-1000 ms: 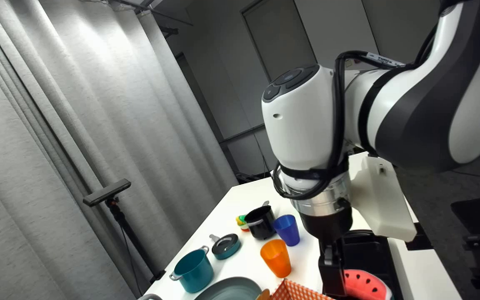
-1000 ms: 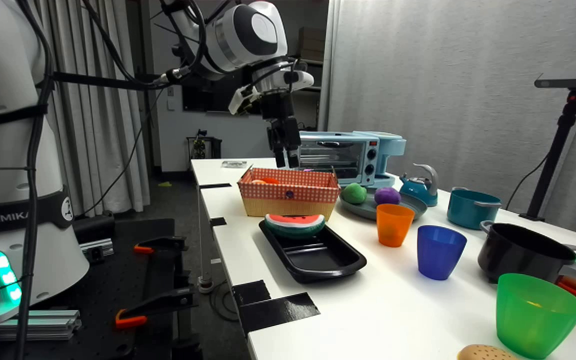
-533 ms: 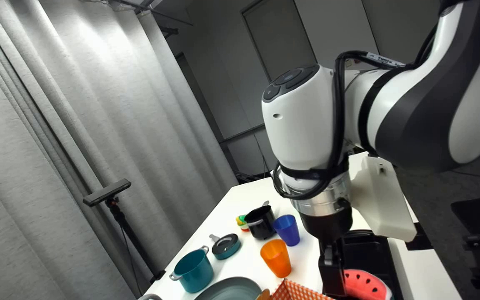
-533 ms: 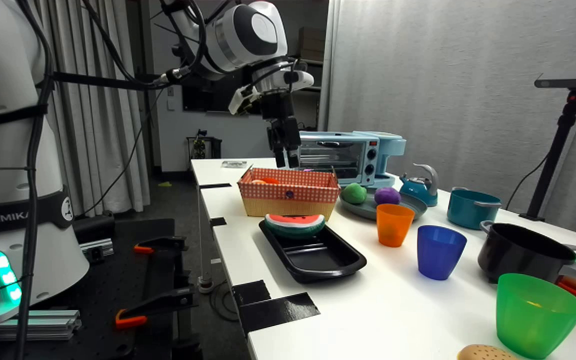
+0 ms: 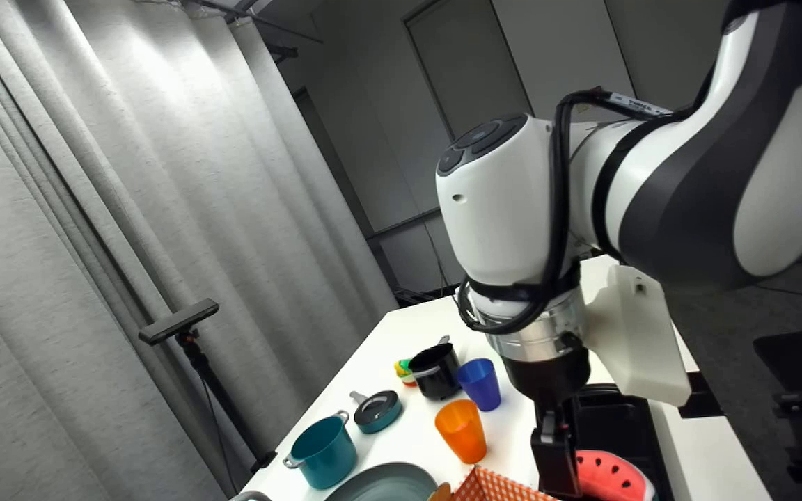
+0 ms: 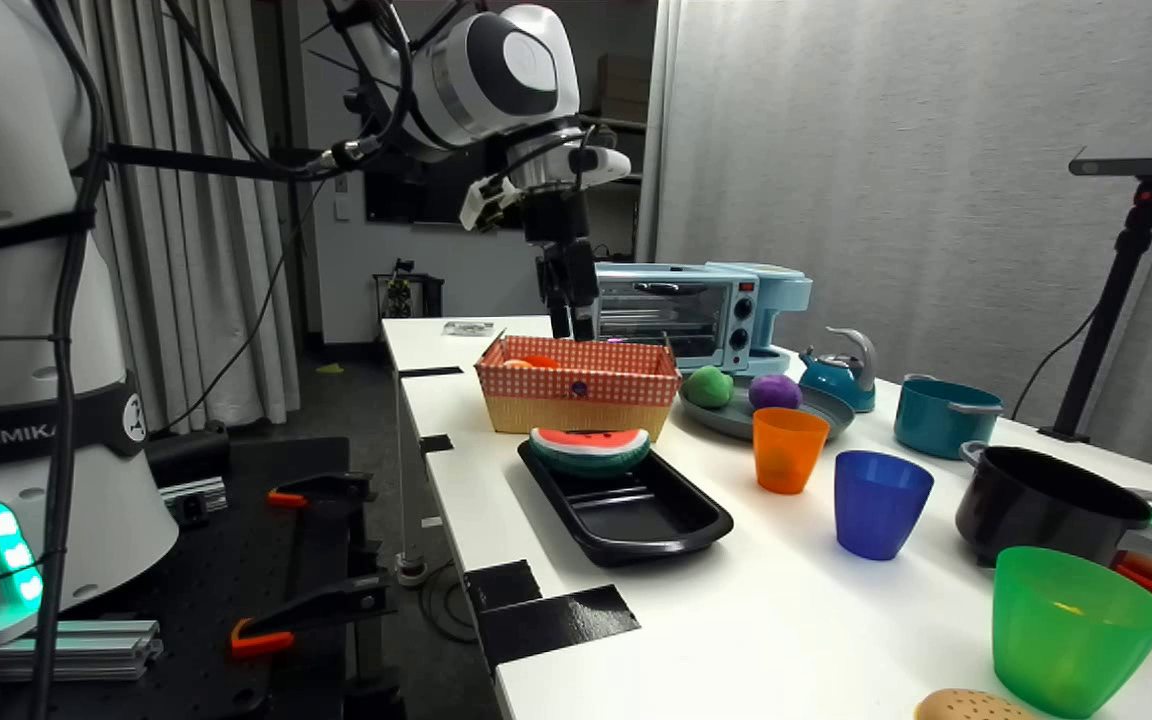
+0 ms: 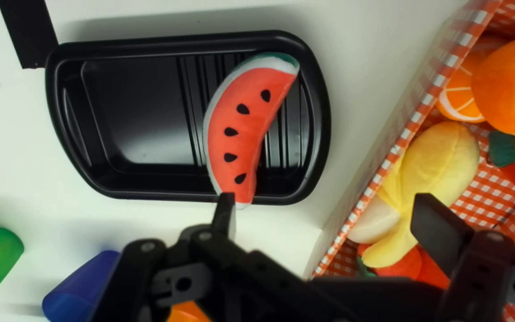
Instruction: Put the watermelon plush toy in the box
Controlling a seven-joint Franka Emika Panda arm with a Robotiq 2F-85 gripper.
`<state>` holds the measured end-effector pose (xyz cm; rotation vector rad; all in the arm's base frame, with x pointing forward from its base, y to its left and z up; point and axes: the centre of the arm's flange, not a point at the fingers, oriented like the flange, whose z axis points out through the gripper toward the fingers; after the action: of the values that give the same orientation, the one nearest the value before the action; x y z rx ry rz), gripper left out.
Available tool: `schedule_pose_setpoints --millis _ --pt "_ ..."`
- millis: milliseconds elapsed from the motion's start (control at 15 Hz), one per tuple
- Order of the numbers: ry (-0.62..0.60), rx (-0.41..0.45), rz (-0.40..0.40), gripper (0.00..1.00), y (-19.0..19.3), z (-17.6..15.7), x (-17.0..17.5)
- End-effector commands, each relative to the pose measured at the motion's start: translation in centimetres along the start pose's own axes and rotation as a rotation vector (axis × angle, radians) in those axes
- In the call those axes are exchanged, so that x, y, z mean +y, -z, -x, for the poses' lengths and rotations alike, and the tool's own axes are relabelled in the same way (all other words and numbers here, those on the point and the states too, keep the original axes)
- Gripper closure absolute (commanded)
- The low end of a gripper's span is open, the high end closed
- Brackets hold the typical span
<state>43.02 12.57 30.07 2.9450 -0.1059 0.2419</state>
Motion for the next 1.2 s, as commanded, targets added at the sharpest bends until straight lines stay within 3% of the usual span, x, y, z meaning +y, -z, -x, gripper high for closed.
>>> schedule_pose_setpoints --millis 0,1133 --pt "-0.058 -0.029 -0.040 0.00 -0.8 -0.8 1.2" --pt "-0.186 -0.127 -0.050 0.00 -9.8 -1.5 5.7"
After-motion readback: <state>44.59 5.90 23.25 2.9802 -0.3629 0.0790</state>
